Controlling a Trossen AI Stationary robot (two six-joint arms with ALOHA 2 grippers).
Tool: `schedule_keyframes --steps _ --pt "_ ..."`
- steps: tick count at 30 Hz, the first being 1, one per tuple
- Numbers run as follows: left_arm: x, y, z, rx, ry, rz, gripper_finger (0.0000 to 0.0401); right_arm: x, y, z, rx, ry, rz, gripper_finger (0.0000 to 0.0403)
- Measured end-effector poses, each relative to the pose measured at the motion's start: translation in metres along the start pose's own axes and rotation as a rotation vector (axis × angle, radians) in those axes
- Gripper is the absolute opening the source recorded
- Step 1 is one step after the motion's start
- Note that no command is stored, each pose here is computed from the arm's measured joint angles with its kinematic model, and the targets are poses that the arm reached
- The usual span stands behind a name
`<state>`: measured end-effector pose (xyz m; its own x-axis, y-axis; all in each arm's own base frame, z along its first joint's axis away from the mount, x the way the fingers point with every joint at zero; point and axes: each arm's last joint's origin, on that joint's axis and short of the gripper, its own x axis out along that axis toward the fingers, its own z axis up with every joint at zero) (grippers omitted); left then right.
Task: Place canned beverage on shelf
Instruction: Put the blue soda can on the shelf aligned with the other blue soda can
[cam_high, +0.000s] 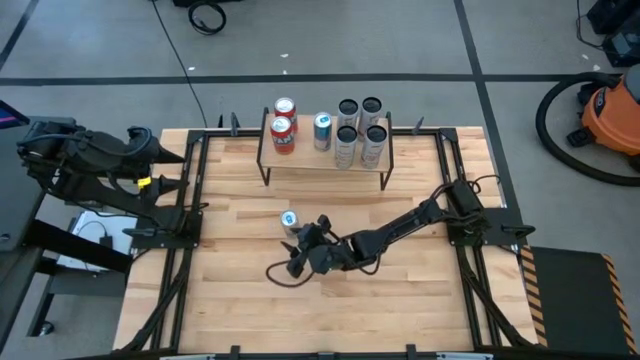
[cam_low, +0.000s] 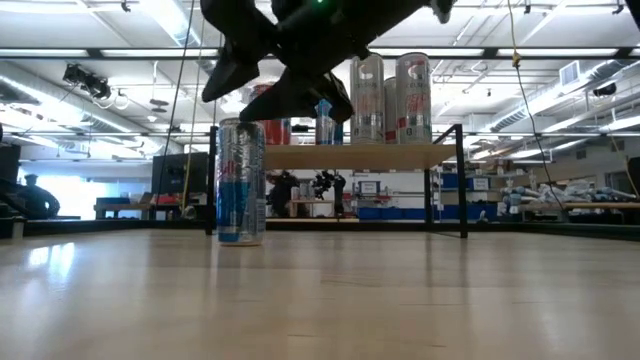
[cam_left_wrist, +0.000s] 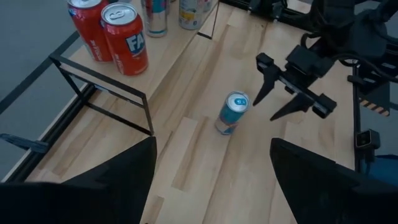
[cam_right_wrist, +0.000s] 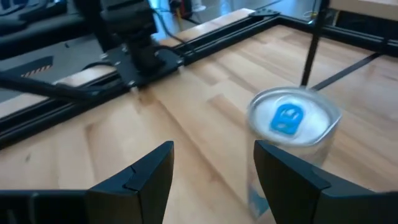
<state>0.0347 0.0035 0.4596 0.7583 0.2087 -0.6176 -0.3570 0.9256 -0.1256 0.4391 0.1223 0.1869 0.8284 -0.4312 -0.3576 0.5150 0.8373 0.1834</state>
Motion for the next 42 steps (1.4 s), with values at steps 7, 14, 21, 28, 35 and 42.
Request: schedule_keyframes --steps 7,14,21,28,35,42 --pt "0.000 0.000 0.000 0.000 0.000 0.000 0.0315 0.006 -0.009 0.001 0.031 0.019 -0.037 0.0230" --pt "0.000 0.000 0.000 0.001 0.000 0.000 0.0315 0.006 -0.011 -0.002 0.043 0.028 -0.074 0.0230" --pt "0.000 0.000 0.000 0.001 0.000 0.000 0.0315 0.005 -0.017 -0.008 0.050 0.063 -0.148 0.0230" --pt "0.002 -0.002 0.001 0.003 0.008 0.004 0.0315 0.005 -0.021 -0.009 0.004 0.049 -0.206 0.0230" --pt "0.025 -0.010 -0.001 0.038 0.085 0.042 0.0315 0.004 -0.024 -0.011 -0.013 0.041 -0.261 0.0230" --pt "0.067 -0.018 -0.021 0.094 0.227 0.108 0.0315 0.005 -0.027 -0.012 -0.002 0.049 -0.279 0.0230"
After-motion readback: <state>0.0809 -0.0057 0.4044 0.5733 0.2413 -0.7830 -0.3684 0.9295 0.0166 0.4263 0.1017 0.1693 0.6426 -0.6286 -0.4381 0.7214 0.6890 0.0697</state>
